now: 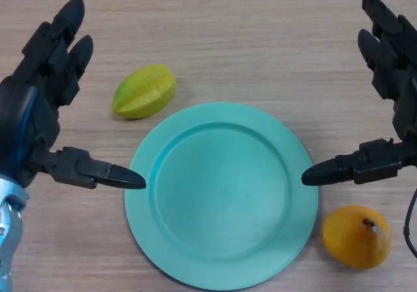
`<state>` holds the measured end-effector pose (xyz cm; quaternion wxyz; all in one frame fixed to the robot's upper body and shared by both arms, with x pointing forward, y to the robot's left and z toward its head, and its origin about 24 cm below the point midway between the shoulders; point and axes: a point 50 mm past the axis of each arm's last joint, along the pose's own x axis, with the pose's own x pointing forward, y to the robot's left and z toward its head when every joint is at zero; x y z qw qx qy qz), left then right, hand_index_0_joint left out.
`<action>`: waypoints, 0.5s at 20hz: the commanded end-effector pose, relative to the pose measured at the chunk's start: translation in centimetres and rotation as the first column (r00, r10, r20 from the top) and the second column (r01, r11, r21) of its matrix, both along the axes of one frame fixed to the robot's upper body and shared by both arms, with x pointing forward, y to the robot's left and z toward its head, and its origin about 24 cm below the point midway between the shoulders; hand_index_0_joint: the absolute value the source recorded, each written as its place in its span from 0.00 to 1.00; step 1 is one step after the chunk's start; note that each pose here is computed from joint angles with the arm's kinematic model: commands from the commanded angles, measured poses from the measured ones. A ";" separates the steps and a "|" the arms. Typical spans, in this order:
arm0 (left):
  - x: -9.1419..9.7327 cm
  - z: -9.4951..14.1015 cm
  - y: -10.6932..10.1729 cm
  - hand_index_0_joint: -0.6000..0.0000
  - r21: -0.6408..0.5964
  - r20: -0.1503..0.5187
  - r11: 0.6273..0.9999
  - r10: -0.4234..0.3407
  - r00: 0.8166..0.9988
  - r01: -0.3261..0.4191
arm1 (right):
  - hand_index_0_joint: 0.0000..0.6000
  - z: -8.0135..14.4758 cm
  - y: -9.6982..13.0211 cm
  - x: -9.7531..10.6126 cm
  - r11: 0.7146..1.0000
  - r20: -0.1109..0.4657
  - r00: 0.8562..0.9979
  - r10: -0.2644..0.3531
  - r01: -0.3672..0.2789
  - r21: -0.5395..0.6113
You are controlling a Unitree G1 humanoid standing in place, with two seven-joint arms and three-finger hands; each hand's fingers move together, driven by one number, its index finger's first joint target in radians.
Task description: Pick up the yellow starfruit and place it on the plate
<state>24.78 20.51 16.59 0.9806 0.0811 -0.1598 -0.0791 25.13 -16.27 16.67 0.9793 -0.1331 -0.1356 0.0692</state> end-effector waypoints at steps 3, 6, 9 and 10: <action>-1.1 3.1 1.4 1.00 0.048 0.217 0.997 0.045 0.975 -0.057 | 0.00 3.3 0.2 -0.9 1.000 0.243 0.970 0.020 -0.018 -0.008; -1.0 3.1 1.4 1.00 0.061 0.227 0.996 0.049 0.973 -0.064 | 0.00 3.2 0.2 -1.0 1.000 0.251 0.968 0.024 -0.022 -0.009; 0.0 3.0 1.8 1.00 0.051 0.237 0.994 0.083 0.968 -0.097 | 0.00 3.3 0.1 -1.1 1.000 0.258 0.966 0.017 -0.017 -0.005; 0.3 3.1 2.0 1.00 0.040 0.240 0.993 0.095 0.966 -0.107 | 0.00 3.3 0.1 -1.1 1.000 0.259 0.966 0.016 -0.016 -0.003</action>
